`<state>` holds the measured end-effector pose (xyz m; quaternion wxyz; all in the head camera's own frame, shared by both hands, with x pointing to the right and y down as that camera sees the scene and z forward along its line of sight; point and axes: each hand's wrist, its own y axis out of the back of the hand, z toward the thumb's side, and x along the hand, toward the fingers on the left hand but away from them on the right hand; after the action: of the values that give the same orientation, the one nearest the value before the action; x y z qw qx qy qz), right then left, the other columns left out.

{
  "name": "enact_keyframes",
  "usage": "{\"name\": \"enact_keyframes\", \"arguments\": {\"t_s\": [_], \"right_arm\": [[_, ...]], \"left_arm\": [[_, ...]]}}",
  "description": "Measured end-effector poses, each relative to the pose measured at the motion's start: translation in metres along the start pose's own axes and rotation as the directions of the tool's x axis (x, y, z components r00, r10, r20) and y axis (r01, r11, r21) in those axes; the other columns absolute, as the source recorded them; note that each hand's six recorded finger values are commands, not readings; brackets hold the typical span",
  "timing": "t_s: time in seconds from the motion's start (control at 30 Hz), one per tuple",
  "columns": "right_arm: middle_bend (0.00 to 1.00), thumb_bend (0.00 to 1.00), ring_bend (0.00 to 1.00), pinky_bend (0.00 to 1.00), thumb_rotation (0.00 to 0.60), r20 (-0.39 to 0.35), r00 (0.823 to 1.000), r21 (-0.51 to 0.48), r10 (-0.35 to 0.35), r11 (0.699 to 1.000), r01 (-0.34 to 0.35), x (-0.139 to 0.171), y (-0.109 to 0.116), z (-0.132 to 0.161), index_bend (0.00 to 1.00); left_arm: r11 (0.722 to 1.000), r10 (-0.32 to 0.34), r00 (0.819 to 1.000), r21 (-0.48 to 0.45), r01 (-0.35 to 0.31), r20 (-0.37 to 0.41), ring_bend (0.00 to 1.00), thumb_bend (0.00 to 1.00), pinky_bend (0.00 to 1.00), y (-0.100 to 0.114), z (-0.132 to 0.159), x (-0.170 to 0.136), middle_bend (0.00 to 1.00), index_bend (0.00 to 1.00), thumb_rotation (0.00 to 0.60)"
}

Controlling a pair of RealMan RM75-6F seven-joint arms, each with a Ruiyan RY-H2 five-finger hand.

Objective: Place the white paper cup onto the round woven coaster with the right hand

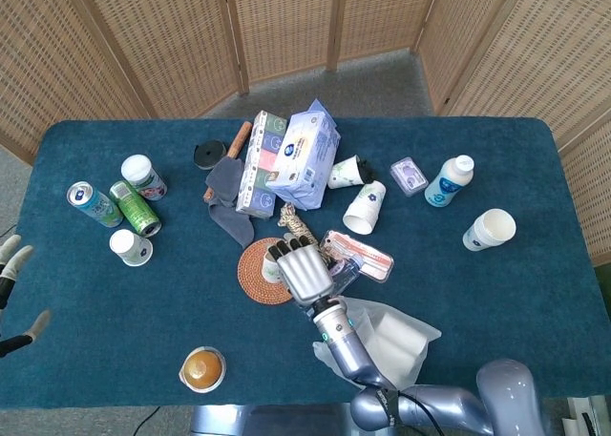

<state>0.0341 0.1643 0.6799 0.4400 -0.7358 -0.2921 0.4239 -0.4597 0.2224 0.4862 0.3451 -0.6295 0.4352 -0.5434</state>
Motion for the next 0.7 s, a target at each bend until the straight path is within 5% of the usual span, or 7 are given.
{"name": "enact_keyframes", "arguments": {"t_s": [0.7], "right_arm": [[0.32, 0.52, 0.22, 0.32, 0.600, -0.022, 0.999, 0.079, -0.045, 0.996, 0.047, 0.010, -0.010, 0.015, 0.23]], "left_arm": [[1.000, 0.006, 1.000, 0.000, -0.006, -0.003, 0.00, 0.35, 0.00, 0.002, -0.002, 0.001, 0.00, 0.00, 0.600]]}}
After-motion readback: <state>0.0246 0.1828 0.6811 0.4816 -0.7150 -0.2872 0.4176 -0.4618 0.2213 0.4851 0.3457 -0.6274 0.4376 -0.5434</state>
